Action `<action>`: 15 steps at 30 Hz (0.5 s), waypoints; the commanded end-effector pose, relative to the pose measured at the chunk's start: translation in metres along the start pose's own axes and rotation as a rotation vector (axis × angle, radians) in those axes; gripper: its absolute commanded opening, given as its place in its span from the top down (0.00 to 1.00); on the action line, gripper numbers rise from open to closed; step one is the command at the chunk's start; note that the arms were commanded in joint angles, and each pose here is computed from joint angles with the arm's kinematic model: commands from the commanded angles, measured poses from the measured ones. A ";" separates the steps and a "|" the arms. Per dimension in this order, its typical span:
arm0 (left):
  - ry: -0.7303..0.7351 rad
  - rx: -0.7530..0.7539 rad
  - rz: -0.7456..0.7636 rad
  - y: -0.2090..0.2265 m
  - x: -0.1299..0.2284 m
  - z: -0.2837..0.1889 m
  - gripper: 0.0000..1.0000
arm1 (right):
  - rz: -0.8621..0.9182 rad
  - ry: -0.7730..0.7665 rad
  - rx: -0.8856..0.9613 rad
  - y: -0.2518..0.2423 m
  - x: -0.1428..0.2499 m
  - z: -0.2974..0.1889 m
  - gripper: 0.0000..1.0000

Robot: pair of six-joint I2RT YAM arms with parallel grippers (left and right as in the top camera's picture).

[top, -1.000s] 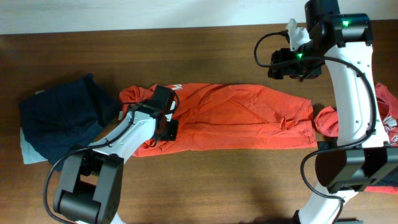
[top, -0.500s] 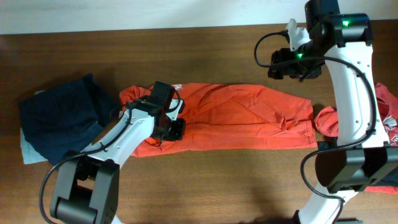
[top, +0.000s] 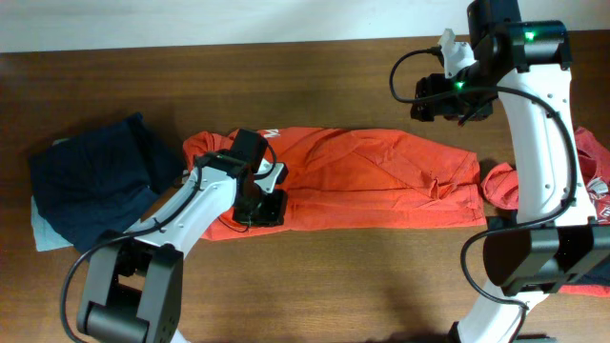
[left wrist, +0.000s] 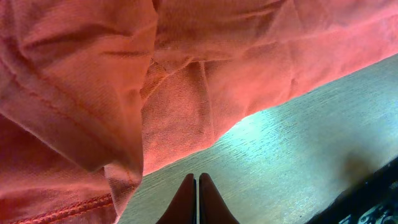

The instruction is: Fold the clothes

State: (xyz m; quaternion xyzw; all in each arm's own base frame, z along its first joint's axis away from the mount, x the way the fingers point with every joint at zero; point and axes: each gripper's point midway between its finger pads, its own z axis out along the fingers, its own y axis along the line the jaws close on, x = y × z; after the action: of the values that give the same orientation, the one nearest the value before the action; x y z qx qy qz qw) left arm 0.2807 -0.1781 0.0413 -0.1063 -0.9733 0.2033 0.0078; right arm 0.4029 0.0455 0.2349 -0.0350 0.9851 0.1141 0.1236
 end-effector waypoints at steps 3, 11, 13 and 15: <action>-0.113 -0.198 -0.077 0.039 -0.019 -0.025 0.86 | 0.005 0.004 0.009 -0.002 0.000 0.001 0.33; -0.153 -0.228 -0.095 0.051 -0.027 -0.032 0.68 | 0.005 0.004 0.009 -0.003 0.000 0.001 0.33; -0.178 -0.223 -0.088 0.050 -0.033 -0.032 0.60 | 0.005 0.004 0.009 -0.003 0.000 0.001 0.33; -0.203 -0.219 -0.081 0.049 -0.039 -0.033 0.54 | 0.005 0.003 0.009 -0.003 0.000 0.001 0.33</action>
State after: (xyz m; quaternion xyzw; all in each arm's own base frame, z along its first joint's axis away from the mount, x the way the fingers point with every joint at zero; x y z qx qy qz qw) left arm 0.3163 -0.1289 0.0389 -0.0457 -0.9919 0.1041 -0.0567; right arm 0.4029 0.0455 0.2349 -0.0346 0.9851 0.1142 0.1235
